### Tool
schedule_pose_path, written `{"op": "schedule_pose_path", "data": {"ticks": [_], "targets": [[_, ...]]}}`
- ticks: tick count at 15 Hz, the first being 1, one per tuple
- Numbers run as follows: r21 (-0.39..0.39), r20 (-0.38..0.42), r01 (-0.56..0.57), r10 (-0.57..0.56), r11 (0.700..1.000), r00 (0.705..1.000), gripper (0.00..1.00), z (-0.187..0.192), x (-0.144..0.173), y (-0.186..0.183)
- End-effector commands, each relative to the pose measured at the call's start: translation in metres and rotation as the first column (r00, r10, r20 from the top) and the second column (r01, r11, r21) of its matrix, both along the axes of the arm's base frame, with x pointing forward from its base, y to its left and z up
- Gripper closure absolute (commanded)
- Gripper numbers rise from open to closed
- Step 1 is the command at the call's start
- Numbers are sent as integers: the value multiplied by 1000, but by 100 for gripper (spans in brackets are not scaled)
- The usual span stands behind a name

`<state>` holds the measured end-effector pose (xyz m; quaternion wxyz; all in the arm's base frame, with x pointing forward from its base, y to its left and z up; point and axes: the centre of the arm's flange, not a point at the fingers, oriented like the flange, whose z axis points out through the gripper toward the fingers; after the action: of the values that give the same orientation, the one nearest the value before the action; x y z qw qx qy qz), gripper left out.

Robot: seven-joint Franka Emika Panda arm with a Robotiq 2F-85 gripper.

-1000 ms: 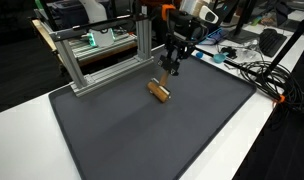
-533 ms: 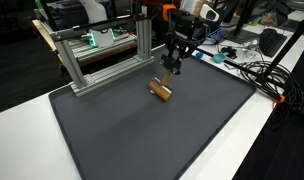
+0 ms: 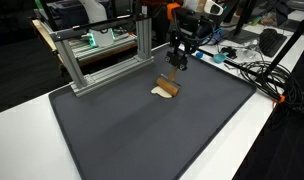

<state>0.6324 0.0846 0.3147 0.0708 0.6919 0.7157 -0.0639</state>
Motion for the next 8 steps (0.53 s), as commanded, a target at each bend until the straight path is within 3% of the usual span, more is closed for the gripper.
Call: {"op": "schedule_pose_path", "data": {"ticks": [1, 8], "targets": [[122, -40, -18, 23, 992, 999, 79, -42, 1, 1], [228, -53, -29, 43, 973, 998, 79, -34, -1, 9]]}}
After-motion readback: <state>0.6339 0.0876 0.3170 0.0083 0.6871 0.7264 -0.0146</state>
